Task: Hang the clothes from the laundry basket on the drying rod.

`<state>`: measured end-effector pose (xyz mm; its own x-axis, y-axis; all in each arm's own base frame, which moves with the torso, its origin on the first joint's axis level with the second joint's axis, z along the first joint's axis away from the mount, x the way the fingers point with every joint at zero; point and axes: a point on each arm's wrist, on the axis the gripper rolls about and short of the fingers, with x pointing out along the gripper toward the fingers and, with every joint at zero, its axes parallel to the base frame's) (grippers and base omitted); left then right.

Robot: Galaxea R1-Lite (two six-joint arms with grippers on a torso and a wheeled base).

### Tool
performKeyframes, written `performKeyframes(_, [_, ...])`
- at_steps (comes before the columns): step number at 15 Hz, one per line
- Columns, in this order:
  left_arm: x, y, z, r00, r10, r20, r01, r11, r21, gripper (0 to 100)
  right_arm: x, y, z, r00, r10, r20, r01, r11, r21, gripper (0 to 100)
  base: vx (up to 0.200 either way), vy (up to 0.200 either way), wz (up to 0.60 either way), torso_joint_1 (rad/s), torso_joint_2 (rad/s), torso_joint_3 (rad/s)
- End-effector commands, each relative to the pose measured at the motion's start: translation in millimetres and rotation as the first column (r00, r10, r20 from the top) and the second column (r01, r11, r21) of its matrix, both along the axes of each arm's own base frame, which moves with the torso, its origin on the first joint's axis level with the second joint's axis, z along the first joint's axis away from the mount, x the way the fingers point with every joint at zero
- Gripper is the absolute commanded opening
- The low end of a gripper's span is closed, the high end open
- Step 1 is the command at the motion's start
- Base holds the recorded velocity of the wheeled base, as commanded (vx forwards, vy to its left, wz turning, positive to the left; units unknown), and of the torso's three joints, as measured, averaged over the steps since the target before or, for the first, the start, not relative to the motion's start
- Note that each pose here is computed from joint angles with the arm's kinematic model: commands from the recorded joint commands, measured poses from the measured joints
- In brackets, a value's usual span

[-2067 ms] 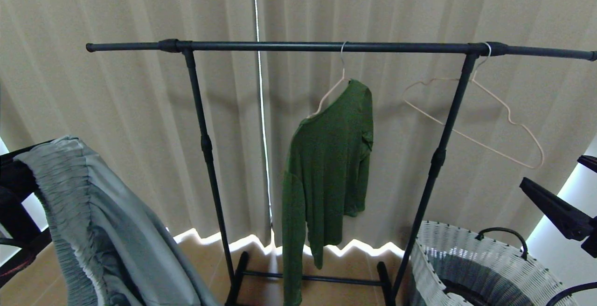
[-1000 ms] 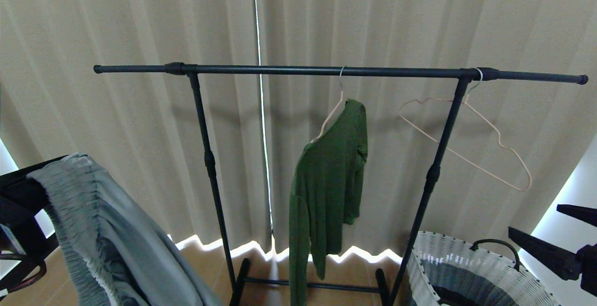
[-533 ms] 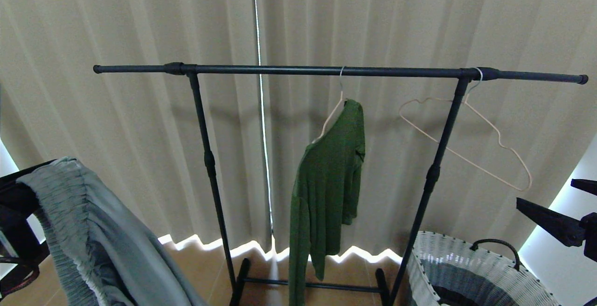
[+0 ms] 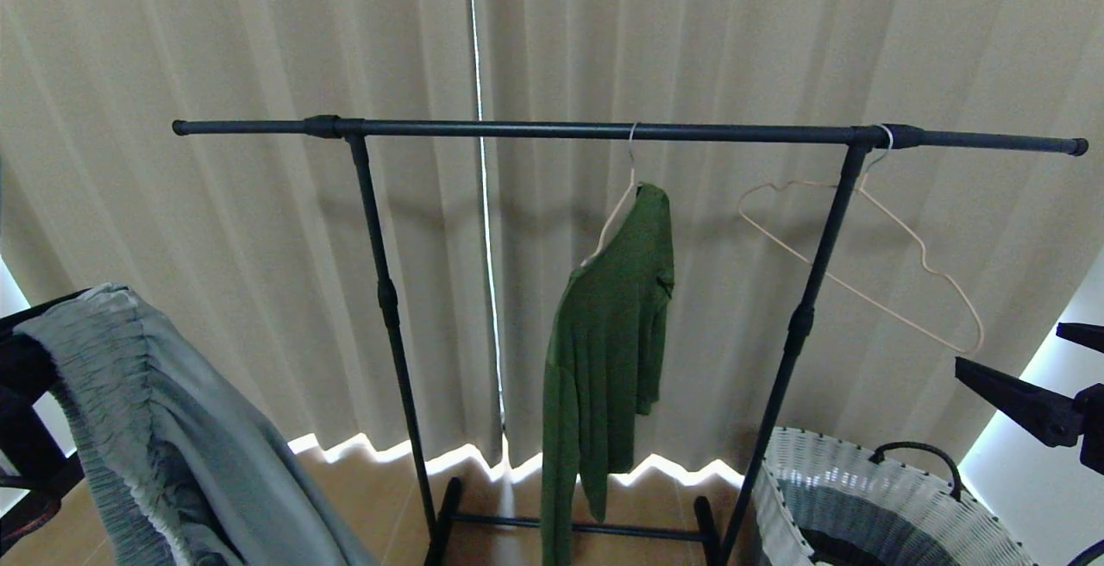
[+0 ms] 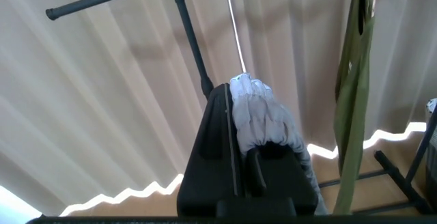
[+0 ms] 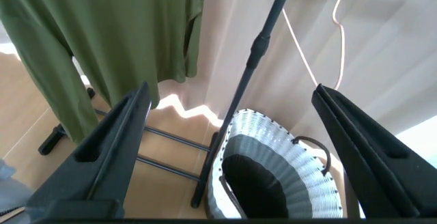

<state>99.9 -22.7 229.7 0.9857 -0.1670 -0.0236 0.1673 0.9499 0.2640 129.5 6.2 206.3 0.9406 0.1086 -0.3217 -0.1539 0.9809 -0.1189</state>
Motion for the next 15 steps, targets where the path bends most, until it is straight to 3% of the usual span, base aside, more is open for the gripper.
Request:
performKeyframes(1, [-0.1,-0.1,-1.3,1.0,-0.001,-0.004,0.001,1.0,0.002,0,0.0,0.1,0.4,1.0,0.001,0.002,-0.001,1.0,0.0,100,0.0,0.0,0.0,0.0,0.0,0.0])
performKeyframes(2, [-0.1,-0.1,-1.3,1.0,-0.001,-0.004,0.001,1.0,0.002,0,0.0,0.1,0.4,1.0,0.001,0.002,-0.001,1.0,0.0,100,0.0,0.0,0.0,0.0,0.0,0.0])
performKeyframes(13, [-0.6,-0.9,-2.0,1.0,-0.013,-0.005,0.013,1.0,0.004,0,0.0,0.1,1.9,1.0,0.001,0.011,-0.001,1.0,0.001,100,0.0,-0.2,0.0,0.003,0.0,0.001])
performKeyframes(15, [-1.0,-0.8,-3.5,1.0,-0.013,-0.008,0.013,1.0,0.005,0,0.1,0.1,2.8,1.0,0.001,0.014,-0.001,1.0,0.001,100,0.0,0.0,0.0,0.0,0.0,0.0])
